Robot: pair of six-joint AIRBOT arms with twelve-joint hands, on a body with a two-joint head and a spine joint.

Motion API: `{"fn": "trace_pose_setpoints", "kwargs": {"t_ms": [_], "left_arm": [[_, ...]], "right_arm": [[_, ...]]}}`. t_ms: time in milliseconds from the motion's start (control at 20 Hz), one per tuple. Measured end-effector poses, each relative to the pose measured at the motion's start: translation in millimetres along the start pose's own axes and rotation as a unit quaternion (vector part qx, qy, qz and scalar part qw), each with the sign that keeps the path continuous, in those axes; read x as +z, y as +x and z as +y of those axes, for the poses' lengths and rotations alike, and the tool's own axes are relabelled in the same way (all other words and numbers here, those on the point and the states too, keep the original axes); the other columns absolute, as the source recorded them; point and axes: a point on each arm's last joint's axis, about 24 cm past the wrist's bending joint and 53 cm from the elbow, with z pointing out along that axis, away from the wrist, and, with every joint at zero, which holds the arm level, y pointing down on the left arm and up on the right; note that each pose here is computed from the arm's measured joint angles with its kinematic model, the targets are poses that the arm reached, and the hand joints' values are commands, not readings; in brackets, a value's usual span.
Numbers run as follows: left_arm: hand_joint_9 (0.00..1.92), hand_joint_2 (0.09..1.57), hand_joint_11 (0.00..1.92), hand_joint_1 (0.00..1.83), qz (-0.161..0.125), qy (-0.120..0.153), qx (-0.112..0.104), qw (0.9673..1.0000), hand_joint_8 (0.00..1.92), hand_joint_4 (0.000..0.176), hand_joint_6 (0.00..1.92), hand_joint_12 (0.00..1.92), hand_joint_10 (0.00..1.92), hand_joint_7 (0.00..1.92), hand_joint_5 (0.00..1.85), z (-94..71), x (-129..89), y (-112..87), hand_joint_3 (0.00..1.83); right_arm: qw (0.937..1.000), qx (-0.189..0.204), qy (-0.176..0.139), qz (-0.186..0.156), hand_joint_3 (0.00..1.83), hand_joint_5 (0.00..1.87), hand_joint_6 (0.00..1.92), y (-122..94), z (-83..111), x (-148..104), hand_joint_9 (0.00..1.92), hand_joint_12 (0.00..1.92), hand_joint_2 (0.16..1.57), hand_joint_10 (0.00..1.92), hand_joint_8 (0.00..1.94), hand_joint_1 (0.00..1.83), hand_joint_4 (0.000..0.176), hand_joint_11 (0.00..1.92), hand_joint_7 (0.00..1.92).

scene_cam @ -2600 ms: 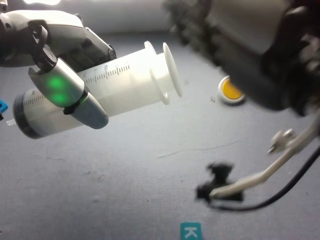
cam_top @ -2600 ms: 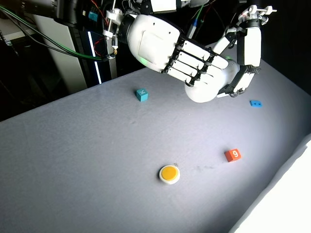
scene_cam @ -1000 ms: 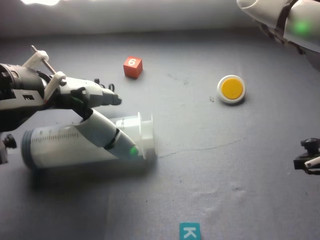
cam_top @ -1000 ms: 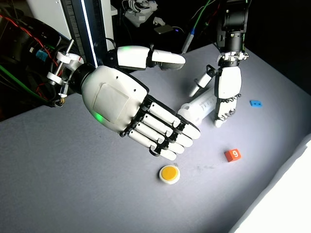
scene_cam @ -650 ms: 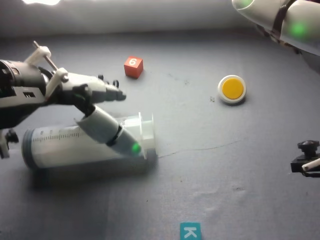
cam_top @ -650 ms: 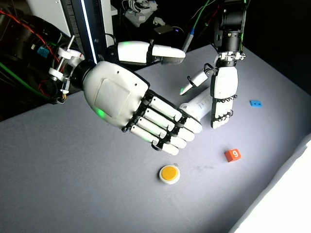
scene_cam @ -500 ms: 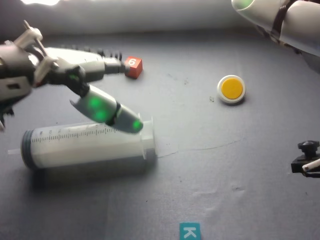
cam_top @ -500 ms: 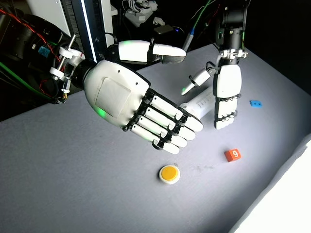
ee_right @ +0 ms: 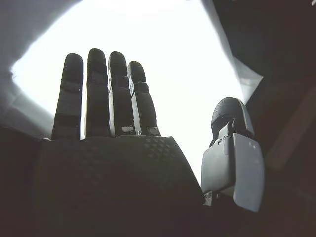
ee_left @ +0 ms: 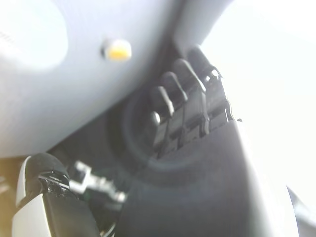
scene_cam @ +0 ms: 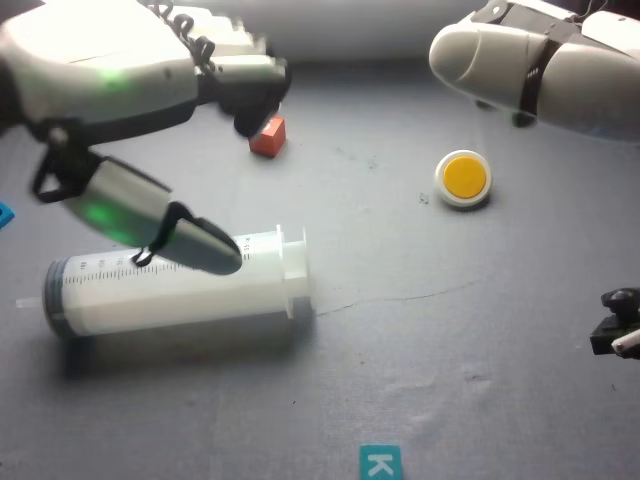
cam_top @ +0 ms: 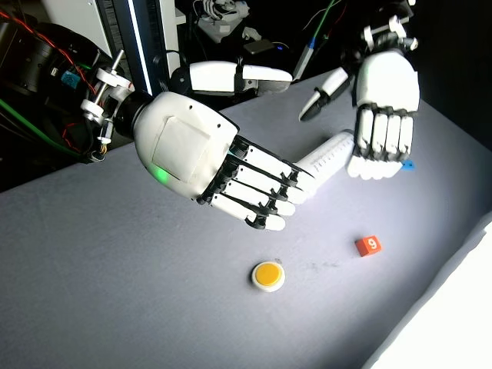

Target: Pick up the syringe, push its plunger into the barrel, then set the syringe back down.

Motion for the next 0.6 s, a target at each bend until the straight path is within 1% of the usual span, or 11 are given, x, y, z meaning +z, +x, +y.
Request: {"fn": "trace_pose_setpoints", "kwargs": {"t_ms": [50, 100, 150, 200, 250, 300, 350, 400, 450, 500, 600], "left_arm": [[1.56, 1.04, 1.54, 0.14, 0.003, 0.025, 0.012, 0.9996, 1.92, 0.000, 1.92, 1.92, 1.92, 1.54, 1.45, -10.6, -8, 0.2, 0.01], [1.60, 1.06, 1.60, 0.09, 0.008, 0.054, 0.026, 0.9982, 1.92, 0.126, 1.92, 1.92, 1.92, 1.54, 1.42, -23.3, -15, 1.3, 0.00], [1.64, 1.05, 1.65, 0.08, 0.012, 0.083, 0.039, 0.9957, 1.92, 0.174, 1.92, 1.92, 1.92, 1.59, 1.46, -37.3, -26, 1.7, 0.00], [1.64, 1.05, 1.65, 0.08, 0.012, 0.097, 0.042, 0.9943, 1.92, 0.174, 1.92, 1.92, 1.92, 1.59, 1.46, -43.5, -32, 0.7, 0.00], [1.67, 1.06, 1.68, 0.07, 0.014, 0.118, 0.049, 0.9917, 1.92, 0.176, 1.92, 1.92, 1.92, 1.61, 1.48, -53.1, -40, 0.9, 0.00], [1.69, 1.09, 1.70, 0.02, 0.021, 0.138, 0.061, 0.9884, 1.92, 0.176, 1.92, 1.92, 1.92, 1.62, 1.48, -62.2, -49, 3.5, 0.01], [1.75, 1.23, 1.77, 0.23, 0.031, 0.153, 0.073, 0.9851, 1.92, 0.176, 1.92, 1.92, 1.92, 1.69, 1.53, -68.8, -55, 8.0, 0.05], [1.75, 1.23, 1.77, 0.23, 0.035, 0.160, 0.077, 0.9835, 1.92, 0.176, 1.92, 1.92, 1.92, 1.69, 1.53, -71.5, -58, 9.9, 0.05], [1.78, 1.32, 1.86, 0.98, 0.037, 0.169, 0.081, 0.9816, 1.92, 0.176, 1.92, 1.92, 1.92, 1.70, 1.49, -74.9, -61, 11.2, 0.06], [1.75, 1.33, 1.84, 1.37, 0.037, 0.175, 0.082, 0.9805, 1.92, 0.176, 1.92, 1.92, 1.92, 1.68, 1.54, -77.1, -63, 10.5, 0.05], [1.75, 1.38, 1.82, 1.32, 0.034, 0.165, 0.086, 0.9820, 1.92, 0.176, 1.92, 1.92, 1.92, 1.67, 1.57, -70.9, -64, 7.1, 0.08]], "right_arm": [[1.0000, -0.001, -0.001, 0.000, 0.00, 0.65, 1.92, 0, 0.4, 0, 0.85, 1.92, 0.92, 1.92, 1.94, 0.19, 0.000, 0.92, 0.81], [1.0000, -0.002, -0.002, 0.001, 0.01, 1.02, 1.92, 1, 0.9, 0, 1.19, 1.92, 0.97, 1.92, 1.94, 0.11, 0.000, 1.17, 1.18], [1.0000, -0.003, -0.001, 0.004, 0.00, 1.43, 1.92, 2, 0.3, 0, 1.54, 1.92, 0.97, 1.92, 1.94, 0.07, 0.003, 1.47, 1.55], [1.0000, -0.003, 0.000, 0.004, 0.00, 1.43, 1.92, 2, 0.2, 0, 1.54, 1.92, 0.97, 1.92, 1.94, 0.07, 0.003, 1.47, 1.55], [1.0000, -0.004, 0.000, 0.004, 0.00, 1.48, 1.92, 2, 0.3, 0, 1.58, 1.92, 0.97, 1.92, 1.94, 0.07, 0.016, 1.54, 1.58], [1.0000, -0.004, -0.001, 0.004, 0.00, 1.49, 1.92, 2, 0.3, 0, 1.62, 1.92, 0.96, 1.92, 1.94, 0.11, 0.089, 1.61, 1.61], [1.0000, -0.004, -0.001, 0.004, 0.03, 1.52, 1.92, 2, 0.4, 0, 1.66, 1.92, 1.05, 1.92, 1.94, 0.24, 0.172, 1.76, 1.61], [1.0000, -0.004, -0.001, 0.004, 0.03, 1.52, 1.92, 2, 0.4, 0, 1.66, 1.92, 1.05, 1.92, 1.94, 0.24, 0.172, 1.76, 1.61], [1.0000, -0.005, -0.001, 0.004, 0.06, 1.53, 1.92, 2, 0.5, 0, 1.72, 1.92, 1.21, 1.92, 1.94, 0.59, 0.171, 1.86, 1.65], [1.0000, -0.007, -0.002, 0.005, 0.03, 1.46, 1.92, 3, 0.9, 0, 1.76, 1.92, 1.36, 1.92, 1.94, 1.17, 0.176, 1.92, 1.65], [0.9999, -0.009, 0.001, 0.007, 0.03, 1.47, 1.92, 4, -1.1, -1, 1.72, 1.92, 1.40, 1.92, 1.94, 1.16, 0.175, 1.89, 1.62]]}}
